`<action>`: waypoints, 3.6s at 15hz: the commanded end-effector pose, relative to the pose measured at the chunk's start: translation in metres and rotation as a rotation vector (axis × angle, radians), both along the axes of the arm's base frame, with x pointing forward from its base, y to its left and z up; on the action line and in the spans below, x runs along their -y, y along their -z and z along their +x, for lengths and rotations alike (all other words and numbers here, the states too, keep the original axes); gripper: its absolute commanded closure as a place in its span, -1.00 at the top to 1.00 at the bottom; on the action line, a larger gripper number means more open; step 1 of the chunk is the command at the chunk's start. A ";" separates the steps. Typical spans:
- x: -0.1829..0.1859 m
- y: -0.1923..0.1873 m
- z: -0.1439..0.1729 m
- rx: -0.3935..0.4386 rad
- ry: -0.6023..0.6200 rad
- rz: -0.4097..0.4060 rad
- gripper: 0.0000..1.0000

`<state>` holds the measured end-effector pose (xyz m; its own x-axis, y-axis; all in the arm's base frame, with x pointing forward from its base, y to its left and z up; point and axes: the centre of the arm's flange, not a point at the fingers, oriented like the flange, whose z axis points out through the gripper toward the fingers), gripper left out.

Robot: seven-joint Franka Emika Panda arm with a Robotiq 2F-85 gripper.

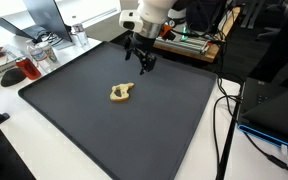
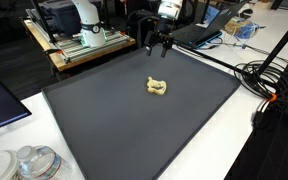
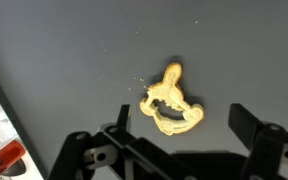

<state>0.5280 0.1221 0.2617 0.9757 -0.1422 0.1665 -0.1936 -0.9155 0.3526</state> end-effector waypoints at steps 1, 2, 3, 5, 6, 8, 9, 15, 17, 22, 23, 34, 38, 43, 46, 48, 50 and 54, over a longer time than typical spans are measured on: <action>0.018 -0.005 -0.030 0.010 -0.090 0.139 1.00; 0.021 -0.003 -0.032 0.012 -0.106 0.174 1.00; 0.026 0.001 -0.035 0.013 -0.117 0.206 1.00; 0.034 0.009 -0.038 0.015 -0.137 0.263 1.00; 0.038 0.014 -0.040 0.022 -0.150 0.283 1.00; 0.045 0.022 -0.045 0.029 -0.189 0.333 1.00; 0.049 0.026 -0.047 0.036 -0.202 0.358 1.00; 0.082 0.040 -0.061 0.084 -0.206 0.482 1.00; 0.096 0.041 -0.062 0.095 -0.179 0.510 1.00; 0.139 0.043 -0.058 0.123 -0.128 0.593 1.00; 0.147 0.044 -0.056 0.126 -0.122 0.609 1.00; 0.236 0.054 -0.024 0.081 -0.084 0.842 1.00; 0.263 0.063 -0.009 0.057 -0.074 0.891 1.00; 0.288 0.076 0.014 0.018 -0.095 0.984 1.00; 0.300 0.084 0.030 -0.007 -0.105 1.027 1.00; 0.306 0.087 0.041 -0.020 -0.114 1.052 1.00; 0.310 0.091 0.053 -0.036 -0.125 1.071 1.00; 0.315 0.094 0.081 -0.075 -0.151 1.101 1.00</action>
